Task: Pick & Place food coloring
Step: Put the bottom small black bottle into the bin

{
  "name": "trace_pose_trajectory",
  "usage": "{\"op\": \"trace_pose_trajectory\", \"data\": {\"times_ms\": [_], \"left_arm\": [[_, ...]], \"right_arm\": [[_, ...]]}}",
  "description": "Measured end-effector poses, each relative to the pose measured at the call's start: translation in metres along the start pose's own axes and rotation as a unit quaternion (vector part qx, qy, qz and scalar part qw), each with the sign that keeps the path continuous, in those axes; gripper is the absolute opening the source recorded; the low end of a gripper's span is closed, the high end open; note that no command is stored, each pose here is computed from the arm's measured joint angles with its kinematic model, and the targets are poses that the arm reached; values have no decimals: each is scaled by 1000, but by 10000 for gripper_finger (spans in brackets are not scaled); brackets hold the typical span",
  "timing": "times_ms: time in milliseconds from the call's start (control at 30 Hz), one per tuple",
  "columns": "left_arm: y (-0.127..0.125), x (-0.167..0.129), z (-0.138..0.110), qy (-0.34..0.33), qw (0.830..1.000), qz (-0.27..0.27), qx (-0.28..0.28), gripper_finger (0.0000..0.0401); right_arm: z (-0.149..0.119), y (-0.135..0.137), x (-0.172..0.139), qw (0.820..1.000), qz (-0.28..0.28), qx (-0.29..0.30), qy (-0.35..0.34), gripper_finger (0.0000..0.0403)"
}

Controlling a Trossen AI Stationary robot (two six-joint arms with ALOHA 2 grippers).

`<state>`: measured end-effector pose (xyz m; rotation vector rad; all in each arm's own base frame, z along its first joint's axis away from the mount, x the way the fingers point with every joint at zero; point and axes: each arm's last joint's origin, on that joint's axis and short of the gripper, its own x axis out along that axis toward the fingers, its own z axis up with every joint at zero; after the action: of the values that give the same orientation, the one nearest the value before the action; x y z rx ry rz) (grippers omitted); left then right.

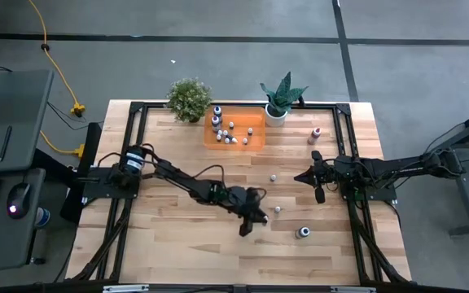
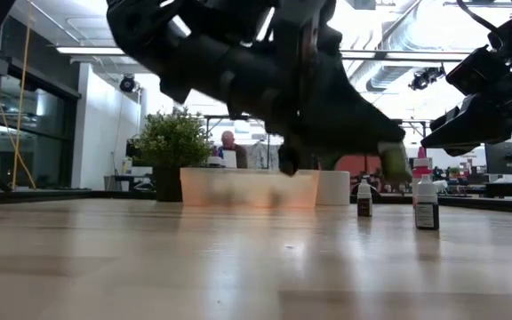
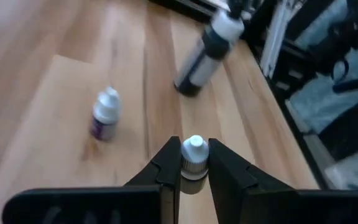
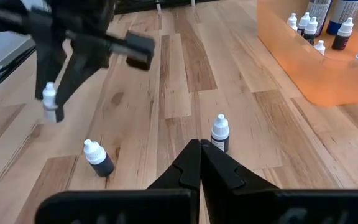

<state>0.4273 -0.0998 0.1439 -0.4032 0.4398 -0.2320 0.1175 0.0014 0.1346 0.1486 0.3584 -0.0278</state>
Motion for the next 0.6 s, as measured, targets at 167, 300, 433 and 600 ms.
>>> {"op": "trace_pose_trajectory", "data": {"times_ms": [167,300,433,600], "left_arm": [[-3,-19,28,-17,1000,2,-12,49],[-8,-39,51,-31,999,0,-14,49],[-15,-62,75,-50,999,-8,-18,49],[-25,-93,99,-65,997,-16,-25,49]], "right_arm": [[0,0,0,1000,0,0,0,0],[0,0,0,1000,0,0,0,0],[0,0,0,1000,0,0,0,0],[0,0,0,1000,0,0,0,0]]}}
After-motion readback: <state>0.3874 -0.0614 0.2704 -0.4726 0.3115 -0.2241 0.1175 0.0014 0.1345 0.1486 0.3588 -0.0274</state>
